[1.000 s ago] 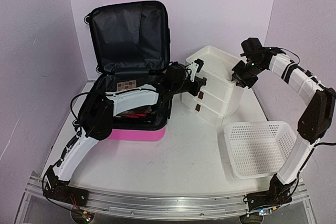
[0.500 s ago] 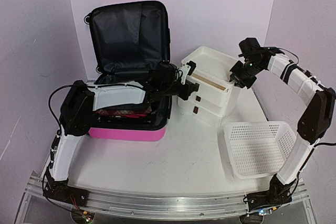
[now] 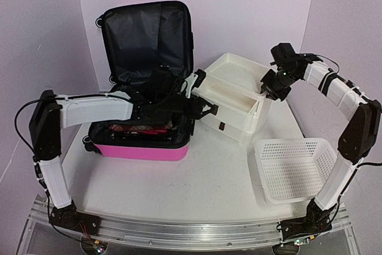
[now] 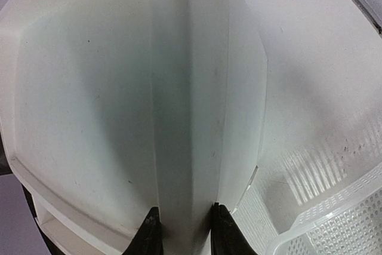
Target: Open, take out, and arrange the luggage
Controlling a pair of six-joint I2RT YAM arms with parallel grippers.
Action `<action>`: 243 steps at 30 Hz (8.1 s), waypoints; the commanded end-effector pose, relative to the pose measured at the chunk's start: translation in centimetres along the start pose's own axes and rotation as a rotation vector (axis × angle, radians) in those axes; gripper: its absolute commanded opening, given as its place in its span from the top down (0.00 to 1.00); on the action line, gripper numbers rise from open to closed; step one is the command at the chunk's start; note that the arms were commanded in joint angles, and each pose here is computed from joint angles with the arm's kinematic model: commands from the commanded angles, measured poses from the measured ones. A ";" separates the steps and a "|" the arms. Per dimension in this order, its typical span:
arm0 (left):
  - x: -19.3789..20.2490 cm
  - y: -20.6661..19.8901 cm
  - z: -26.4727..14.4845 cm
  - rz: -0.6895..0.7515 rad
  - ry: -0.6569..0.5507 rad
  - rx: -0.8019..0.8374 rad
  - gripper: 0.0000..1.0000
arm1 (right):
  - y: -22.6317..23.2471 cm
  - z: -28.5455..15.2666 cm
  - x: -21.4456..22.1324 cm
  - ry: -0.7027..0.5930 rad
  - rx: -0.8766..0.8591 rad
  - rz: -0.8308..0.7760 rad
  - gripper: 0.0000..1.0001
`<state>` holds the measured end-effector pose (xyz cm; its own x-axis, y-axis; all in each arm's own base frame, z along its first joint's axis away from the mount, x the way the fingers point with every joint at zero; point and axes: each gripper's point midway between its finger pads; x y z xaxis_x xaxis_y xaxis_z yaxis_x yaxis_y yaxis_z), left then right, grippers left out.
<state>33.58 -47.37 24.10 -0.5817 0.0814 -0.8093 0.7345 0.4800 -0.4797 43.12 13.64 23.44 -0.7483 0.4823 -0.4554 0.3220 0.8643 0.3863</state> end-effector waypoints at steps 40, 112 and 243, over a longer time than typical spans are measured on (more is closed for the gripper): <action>1.7 26.0 -13.5 0.517 0.613 -0.471 0.41 | 3.7 -0.8 1.6 0.063 -0.201 -0.154 1.00; -6.3 0.4 3.8 1.384 0.161 -0.308 0.78 | 2.9 -0.8 2.2 0.059 -0.192 -0.139 1.00; -2.1 8.7 13.2 0.223 -0.338 -0.382 0.61 | 2.6 -1.3 1.0 -0.006 -0.183 0.085 1.00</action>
<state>44.50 -54.31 12.48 -0.3260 0.0532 -0.9439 0.6391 0.7481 -0.1786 43.14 14.46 23.51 -0.7199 0.5007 -0.4807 0.2786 0.8428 0.4606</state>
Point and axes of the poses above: each gripper's point midway between its finger pads, its own z axis out along the fingers, its own y axis along the line the jaws close on, x = y × z, and after that the axes turned 12 degrees about -z, right-handed
